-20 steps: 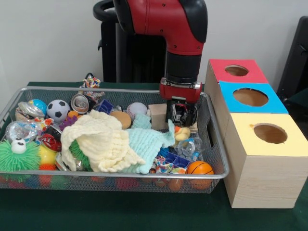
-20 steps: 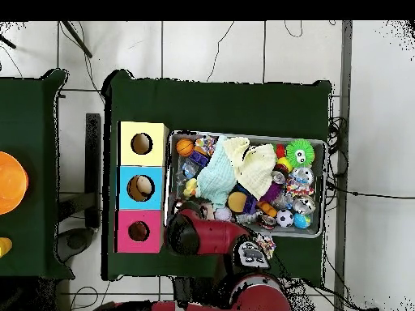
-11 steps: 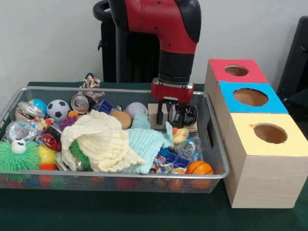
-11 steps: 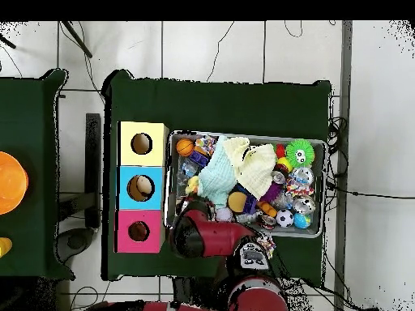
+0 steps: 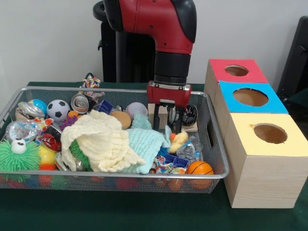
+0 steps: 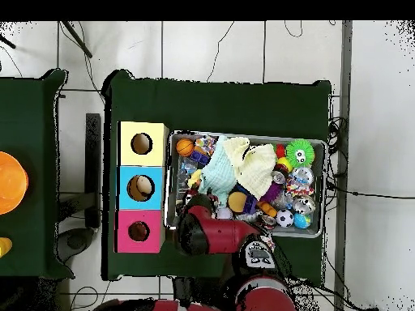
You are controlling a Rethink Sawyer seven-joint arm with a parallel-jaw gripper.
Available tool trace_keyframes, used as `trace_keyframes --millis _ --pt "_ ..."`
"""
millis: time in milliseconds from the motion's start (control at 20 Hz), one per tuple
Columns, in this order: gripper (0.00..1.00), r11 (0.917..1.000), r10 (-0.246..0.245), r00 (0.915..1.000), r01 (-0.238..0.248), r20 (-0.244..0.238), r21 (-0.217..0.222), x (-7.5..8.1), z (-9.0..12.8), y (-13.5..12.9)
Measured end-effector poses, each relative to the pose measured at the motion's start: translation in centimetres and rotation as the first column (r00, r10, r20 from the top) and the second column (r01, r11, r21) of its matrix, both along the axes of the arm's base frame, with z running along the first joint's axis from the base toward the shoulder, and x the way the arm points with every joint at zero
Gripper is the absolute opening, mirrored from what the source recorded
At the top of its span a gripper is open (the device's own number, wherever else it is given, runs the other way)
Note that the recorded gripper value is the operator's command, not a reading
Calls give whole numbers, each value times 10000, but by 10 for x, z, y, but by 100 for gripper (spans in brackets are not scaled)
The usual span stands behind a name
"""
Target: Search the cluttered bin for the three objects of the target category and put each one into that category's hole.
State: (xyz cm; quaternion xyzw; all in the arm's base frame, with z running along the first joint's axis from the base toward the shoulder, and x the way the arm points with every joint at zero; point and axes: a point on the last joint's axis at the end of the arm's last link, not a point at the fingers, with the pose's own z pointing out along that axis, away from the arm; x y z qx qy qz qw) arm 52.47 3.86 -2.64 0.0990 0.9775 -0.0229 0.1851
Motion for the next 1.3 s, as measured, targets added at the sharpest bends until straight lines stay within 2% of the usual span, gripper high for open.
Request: trace_keyframes --millis 250,550,850,950,1100,1150,1200,1300 --pt "100 9989 -316 9995 313 86 338 7 -1 -7" --pt "100 9936 -690 9975 672 175 903 19 -1 -11" --pt "100 9862 -909 9958 884 112 1400 25 5 -10" --pt "100 9814 -994 9949 956 151 1664 28 7 -7" --pt "100 9677 -1211 9924 1134 204 2250 37 9 2" --pt "100 9543 -1425 9896 1318 208 2682 43 11 11" --pt "100 9513 -1472 9889 1359 206 2766 44 12 12" --pt "100 9362 -1705 9851 1552 212 3152 51 14 21"
